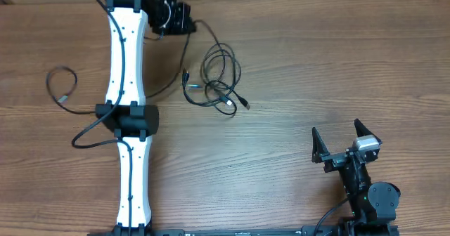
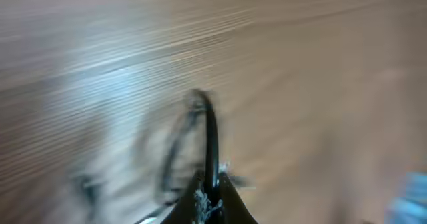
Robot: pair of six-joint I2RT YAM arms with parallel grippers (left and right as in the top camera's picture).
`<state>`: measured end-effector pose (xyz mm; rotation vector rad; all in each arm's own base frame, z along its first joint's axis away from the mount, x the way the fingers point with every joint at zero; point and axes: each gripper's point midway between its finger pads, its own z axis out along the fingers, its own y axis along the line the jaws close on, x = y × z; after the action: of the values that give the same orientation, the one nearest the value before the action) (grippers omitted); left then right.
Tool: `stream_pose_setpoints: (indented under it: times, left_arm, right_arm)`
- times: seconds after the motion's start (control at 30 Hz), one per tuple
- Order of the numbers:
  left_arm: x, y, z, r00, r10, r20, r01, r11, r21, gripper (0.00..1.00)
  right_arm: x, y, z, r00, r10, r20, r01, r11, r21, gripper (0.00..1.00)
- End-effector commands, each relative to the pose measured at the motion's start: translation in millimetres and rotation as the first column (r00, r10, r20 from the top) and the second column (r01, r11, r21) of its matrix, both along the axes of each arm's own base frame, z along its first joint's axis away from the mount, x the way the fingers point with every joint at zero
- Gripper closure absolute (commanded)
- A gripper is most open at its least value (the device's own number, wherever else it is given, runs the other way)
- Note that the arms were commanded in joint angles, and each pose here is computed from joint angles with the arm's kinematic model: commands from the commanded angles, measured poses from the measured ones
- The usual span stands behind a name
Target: Untangle cables
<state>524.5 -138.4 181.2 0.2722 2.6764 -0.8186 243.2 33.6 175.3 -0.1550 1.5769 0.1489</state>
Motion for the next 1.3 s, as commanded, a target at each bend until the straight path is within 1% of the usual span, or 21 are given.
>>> stream_pose_setpoints:
  times: [0.0,0.13,0.3,0.43,0.47,0.63,0.73,0.97,1.0,1.03,1.1,1.17,1.23,1.27]
  left_arm:
    - [-39,-46,124,0.986,-0.102,0.13,0.144,0.918,-0.369,0.96]
    - [-58,-44,167,0.978,-0.081,0.191,0.149,0.914,-0.376,0.96]
    - [-93,-41,226,0.944,-0.075,0.322,0.195,0.913,-0.359,0.96]
    - [-118,-32,266,0.901,-0.044,0.432,0.193,0.931,-0.308,0.96]
    - [-128,-28,281,0.88,-0.028,0.475,0.184,0.941,-0.286,0.96]
    - [-145,-12,309,0.823,0.03,0.567,0.115,0.969,-0.219,0.96]
    - [-146,-1,316,0.799,0.071,0.597,0.047,0.983,-0.179,0.96]
    - [-133,22,315,0.767,0.143,0.625,-0.096,0.989,-0.109,0.96]
    - [-125,33,315,0.748,0.174,0.641,-0.159,0.984,-0.081,0.96]
    - [-122,39,314,0.738,0.19,0.648,-0.194,0.979,-0.066,0.96]
    - [-115,55,312,0.714,0.23,0.661,-0.286,0.958,-0.024,0.96]
    - [-109,76,307,0.692,0.28,0.666,-0.395,0.919,0.023,0.96]
    - [-106,100,300,0.667,0.378,0.642,-0.519,0.854,0.036,0.96]
    - [-105,113,295,0.647,0.436,0.626,-0.583,0.811,0.038,0.96]
  right_arm:
    - [0,0,-2,1.0,-0.004,0.002,0.004,1.0,-0.002,0.0]
    - [0,0,-2,1.0,-0.004,0.002,0.004,1.0,-0.002,0.0]
    - [0,0,-2,1.0,-0.004,0.002,0.004,1.0,-0.002,0.0]
    - [0,0,-2,1.0,-0.004,0.002,0.004,1.0,-0.002,0.0]
    - [0,0,-2,1.0,-0.004,0.002,0.004,1.0,-0.002,0.0]
    - [0,0,-2,1.0,-0.004,0.002,0.004,1.0,-0.002,0.0]
    - [0,0,-2,1.0,-0.004,0.002,0.004,1.0,-0.002,0.0]
    - [0,0,-2,1.0,-0.004,0.002,0.004,1.0,-0.002,0.0]
    - [0,0,-2,1.0,-0.004,0.002,0.004,1.0,-0.002,0.0]
    - [0,0,-2,1.0,-0.004,0.002,0.004,1.0,-0.002,0.0]
    - [0,0,-2,1.0,-0.004,0.002,0.004,1.0,-0.002,0.0]
    - [0,0,-2,1.0,-0.004,0.002,0.004,1.0,-0.002,0.0]
    - [0,0,-2,1.0,-0.004,0.002,0.004,1.0,-0.002,0.0]
    - [0,0,-2,1.0,-0.004,0.002,0.004,1.0,-0.002,0.0]
